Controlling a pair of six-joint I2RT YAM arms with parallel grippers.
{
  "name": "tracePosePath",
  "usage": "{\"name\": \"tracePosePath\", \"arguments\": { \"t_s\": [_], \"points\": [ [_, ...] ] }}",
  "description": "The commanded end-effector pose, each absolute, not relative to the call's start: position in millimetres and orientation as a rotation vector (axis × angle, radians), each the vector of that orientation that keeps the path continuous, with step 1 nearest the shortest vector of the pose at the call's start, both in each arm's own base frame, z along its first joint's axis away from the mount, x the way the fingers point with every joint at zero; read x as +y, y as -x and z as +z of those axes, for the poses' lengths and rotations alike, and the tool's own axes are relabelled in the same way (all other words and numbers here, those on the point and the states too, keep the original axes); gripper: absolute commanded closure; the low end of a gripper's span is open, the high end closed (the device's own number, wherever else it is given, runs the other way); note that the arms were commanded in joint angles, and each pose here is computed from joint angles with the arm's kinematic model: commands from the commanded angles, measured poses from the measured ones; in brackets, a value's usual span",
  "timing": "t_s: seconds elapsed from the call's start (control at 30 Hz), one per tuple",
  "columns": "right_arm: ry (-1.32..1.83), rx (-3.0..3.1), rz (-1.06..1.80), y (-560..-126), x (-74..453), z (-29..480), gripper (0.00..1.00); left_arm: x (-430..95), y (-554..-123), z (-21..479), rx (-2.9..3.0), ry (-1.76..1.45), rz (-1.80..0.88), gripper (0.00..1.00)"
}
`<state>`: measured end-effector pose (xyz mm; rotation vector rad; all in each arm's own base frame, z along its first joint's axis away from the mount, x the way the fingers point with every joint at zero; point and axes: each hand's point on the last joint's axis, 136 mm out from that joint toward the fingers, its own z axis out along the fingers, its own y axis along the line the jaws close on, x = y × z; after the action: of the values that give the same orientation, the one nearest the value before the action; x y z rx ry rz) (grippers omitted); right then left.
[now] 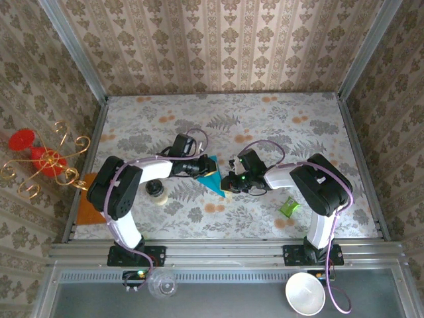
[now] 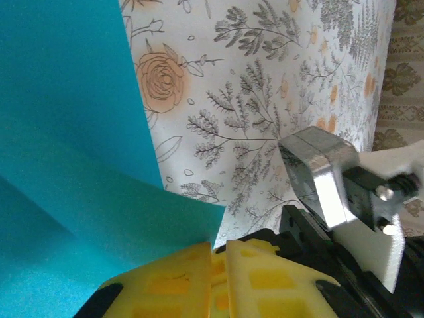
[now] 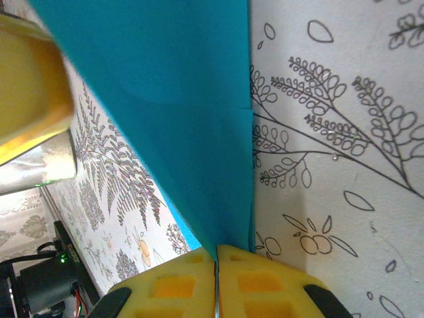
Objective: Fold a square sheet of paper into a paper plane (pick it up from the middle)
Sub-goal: Fourth fold the wing at the center of the table.
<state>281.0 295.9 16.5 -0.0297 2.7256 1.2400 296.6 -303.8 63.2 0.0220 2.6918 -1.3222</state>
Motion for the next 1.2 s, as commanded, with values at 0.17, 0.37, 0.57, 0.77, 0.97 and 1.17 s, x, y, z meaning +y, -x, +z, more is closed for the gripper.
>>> {"name": "tracePosePath", "arguments": {
  "t_s": [0.17,0.37,0.57,0.77,0.97,1.17],
  "points": [
    [-0.049,2.833,1.162,-271,282,-10,0.88,-304,-300,50,2.702,-0.02,-1.347,0.86],
    [-0.068,2.835,1.163,-271,280,-10,0.87,-302,-300,43,2.723,-0.014,-1.328,0.88],
    [-0.085,2.84,1.159,-271,278,-11,0.87,-301,-303,38,2.742,0.001,-1.308,0.89],
    [-0.098,2.843,1.156,-271,276,-11,0.86,-301,-304,35,2.746,0.003,-1.305,0.89],
    [-0.093,2.838,1.166,-271,277,-10,0.86,-305,-306,42,2.721,-0.027,-1.336,0.88],
    [-0.069,2.763,1.238,-274,281,16,0.8,-306,-304,41,2.726,-0.038,-1.346,0.88]
  ]
}}
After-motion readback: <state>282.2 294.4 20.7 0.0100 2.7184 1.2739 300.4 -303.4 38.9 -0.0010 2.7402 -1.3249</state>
